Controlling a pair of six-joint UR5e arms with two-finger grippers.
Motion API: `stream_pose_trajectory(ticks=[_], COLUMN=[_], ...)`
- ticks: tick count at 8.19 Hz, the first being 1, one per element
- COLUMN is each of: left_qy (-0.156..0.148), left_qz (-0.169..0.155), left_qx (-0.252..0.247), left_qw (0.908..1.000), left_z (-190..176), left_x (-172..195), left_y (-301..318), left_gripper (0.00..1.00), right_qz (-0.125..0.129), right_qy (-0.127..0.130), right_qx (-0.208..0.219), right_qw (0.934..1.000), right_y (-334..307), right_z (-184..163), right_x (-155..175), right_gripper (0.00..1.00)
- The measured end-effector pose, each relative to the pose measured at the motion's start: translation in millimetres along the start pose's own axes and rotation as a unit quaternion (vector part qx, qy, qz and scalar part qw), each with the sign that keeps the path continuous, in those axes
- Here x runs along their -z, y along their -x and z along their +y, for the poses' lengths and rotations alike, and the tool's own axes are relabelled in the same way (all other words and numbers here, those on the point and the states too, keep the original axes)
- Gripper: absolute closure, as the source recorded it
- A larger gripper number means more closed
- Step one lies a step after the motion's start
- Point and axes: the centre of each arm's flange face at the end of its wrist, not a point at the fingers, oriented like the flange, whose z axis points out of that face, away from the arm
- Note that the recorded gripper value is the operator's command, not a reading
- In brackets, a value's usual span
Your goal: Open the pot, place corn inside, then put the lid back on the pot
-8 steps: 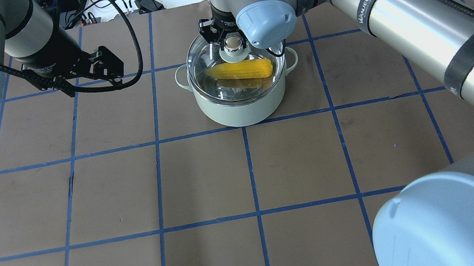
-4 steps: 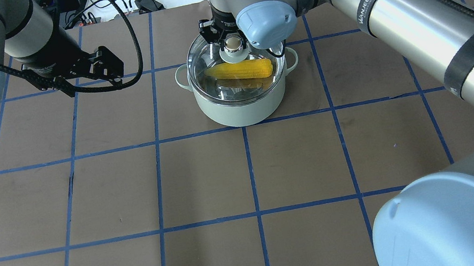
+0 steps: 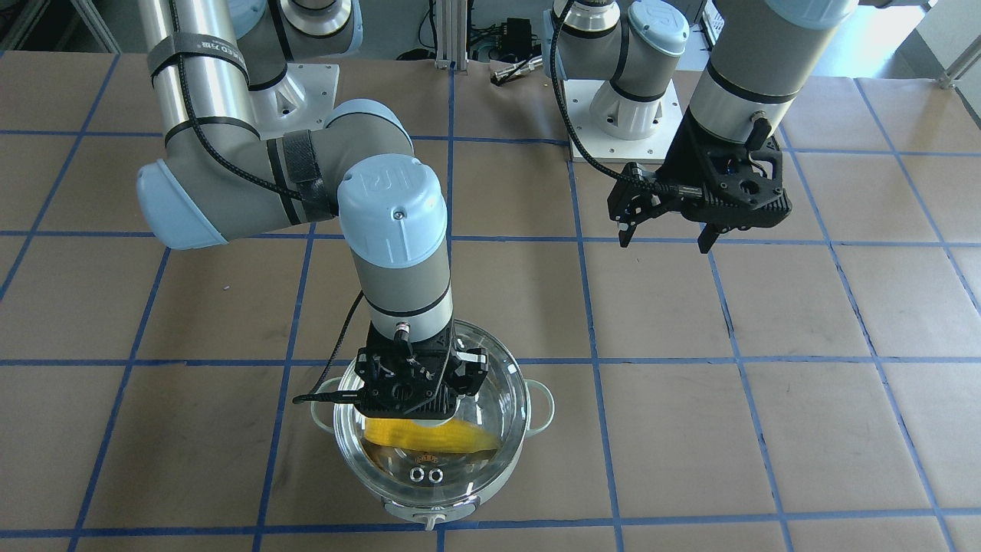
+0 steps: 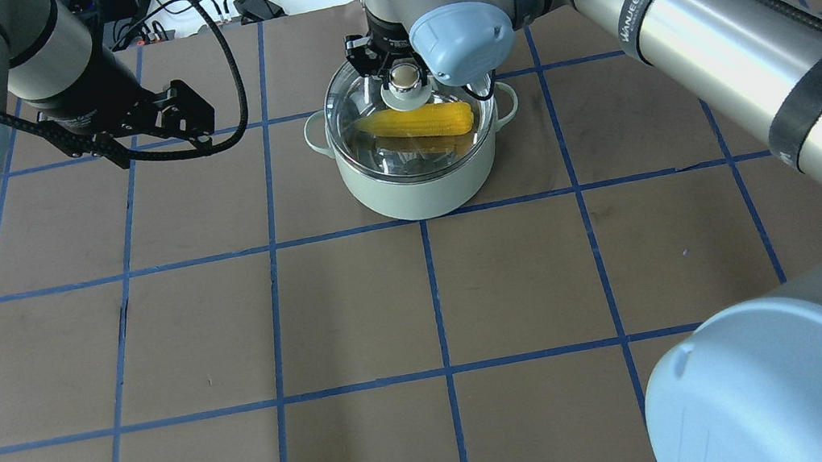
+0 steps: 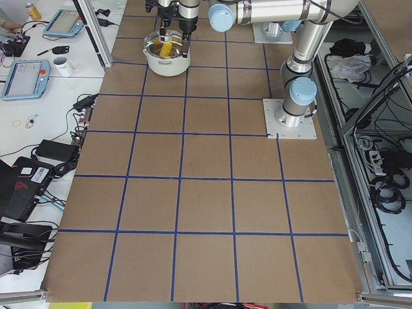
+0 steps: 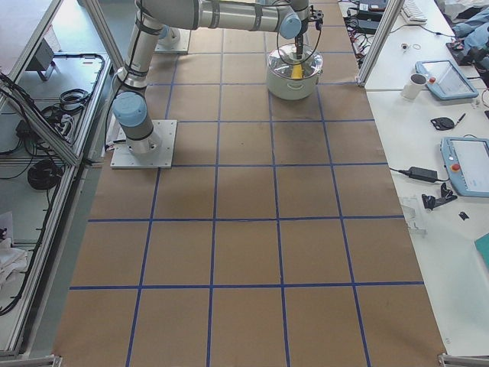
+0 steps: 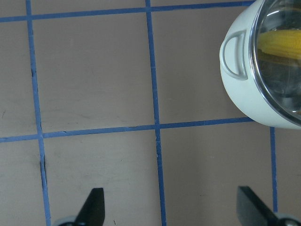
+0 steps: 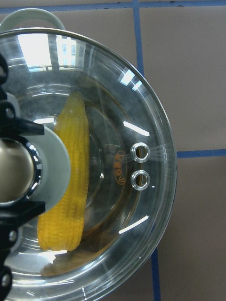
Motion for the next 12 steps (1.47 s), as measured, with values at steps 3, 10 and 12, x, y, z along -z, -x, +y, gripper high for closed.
stream_pose_trajectory(ticks=[3,10,12], left_qy=[0.000,0.005,0.005], left_qz=[0.000,0.000,0.000], left_qx=[0.000,-0.003,-0.003], left_qw=[1.0000,1.0000,1.0000], left_z=[-0.2,1.1,0.8], left_x=[-0.5,-5.1,-5.8], left_y=[0.0,0.2,0.2], left_gripper=[0.00,0.00,0.00], right_qz=[0.000,0.009,0.008], right_qy=[0.002,0.025,0.033], right_qx=[0.001,0.000,0.000], right_qw=[1.0000,0.9996,0.9994], right_y=[0.0,-1.9,-1.5], right_z=[0.3,5.1,6.2], right_x=[-2.3,-4.9,-5.3], right_gripper=[0.76,0.75,0.75])
